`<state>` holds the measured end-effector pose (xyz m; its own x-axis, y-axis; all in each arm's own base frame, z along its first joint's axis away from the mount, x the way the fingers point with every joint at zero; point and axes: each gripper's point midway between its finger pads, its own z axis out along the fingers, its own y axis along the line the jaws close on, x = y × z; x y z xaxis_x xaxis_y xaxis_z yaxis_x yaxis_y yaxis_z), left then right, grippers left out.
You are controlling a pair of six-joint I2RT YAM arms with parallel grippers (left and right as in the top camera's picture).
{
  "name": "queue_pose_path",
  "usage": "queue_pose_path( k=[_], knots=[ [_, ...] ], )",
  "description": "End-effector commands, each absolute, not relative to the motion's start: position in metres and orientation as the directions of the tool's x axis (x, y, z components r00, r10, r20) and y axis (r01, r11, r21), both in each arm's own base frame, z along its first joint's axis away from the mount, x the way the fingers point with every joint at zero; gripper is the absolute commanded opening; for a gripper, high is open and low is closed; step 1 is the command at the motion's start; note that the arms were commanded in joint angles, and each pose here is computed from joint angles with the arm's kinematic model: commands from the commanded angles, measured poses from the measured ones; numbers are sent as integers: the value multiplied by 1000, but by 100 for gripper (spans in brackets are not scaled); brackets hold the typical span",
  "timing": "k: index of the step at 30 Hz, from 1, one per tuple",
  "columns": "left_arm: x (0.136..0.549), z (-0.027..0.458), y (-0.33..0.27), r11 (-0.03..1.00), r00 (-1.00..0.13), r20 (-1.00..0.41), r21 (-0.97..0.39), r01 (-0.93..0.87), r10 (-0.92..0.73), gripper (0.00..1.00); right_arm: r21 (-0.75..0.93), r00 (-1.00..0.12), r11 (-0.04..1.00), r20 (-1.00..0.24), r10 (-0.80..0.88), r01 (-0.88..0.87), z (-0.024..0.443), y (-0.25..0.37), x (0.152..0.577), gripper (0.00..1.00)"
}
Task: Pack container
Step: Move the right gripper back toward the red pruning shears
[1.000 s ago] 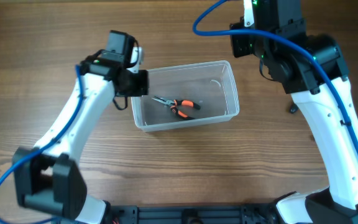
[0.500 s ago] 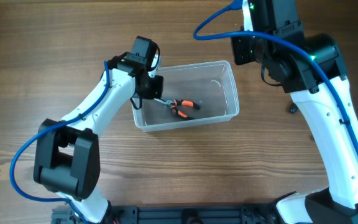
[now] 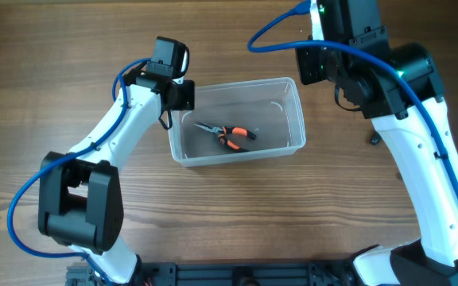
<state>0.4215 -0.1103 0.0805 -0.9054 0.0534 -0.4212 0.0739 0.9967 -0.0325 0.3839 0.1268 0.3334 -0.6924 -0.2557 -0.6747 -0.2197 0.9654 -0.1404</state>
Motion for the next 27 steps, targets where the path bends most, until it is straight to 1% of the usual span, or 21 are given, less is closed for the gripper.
queue_pose_path(
  k=[1,9,14,17,19,21,22,24,26,27],
  knots=[
    [430,84,-108,996,-890,-450,-7,83,71,4,-147,-699,970,-674,-241,-193,333,123,386,4],
    [437,87,-109,996,-875,-479,-13,83,67,4,-147,-699,970,-674,-241,-193,333,123,386,4],
    [439,88,-105,997,-871,-486,9,71,66,5,-146,-699,970,-674,-241,-193,333,123,386,4],
    [438,88,-106,997,-874,-481,8,72,67,26,-147,-699,970,-673,-241,-193,333,123,386,4],
    [433,88,-108,997,-879,-471,5,81,74,28,-148,-702,970,-670,-243,-195,332,122,385,4],
    [428,94,-111,996,-881,-467,6,89,82,34,-155,-706,967,-661,-253,-202,331,122,384,5],
    [425,101,-113,995,-876,-474,4,96,86,41,-155,-709,967,-658,-254,-202,330,121,383,8],
    [422,118,-117,994,-859,-504,-3,106,91,47,-156,-709,967,-658,-254,-202,330,121,383,13],
    [420,136,-120,993,-839,-537,-11,115,91,55,-156,-709,967,-658,-254,-202,330,121,383,15],
    [417,149,-120,993,-825,-558,-16,118,88,64,-155,-711,967,-656,-253,-202,330,121,382,15]
  ],
)
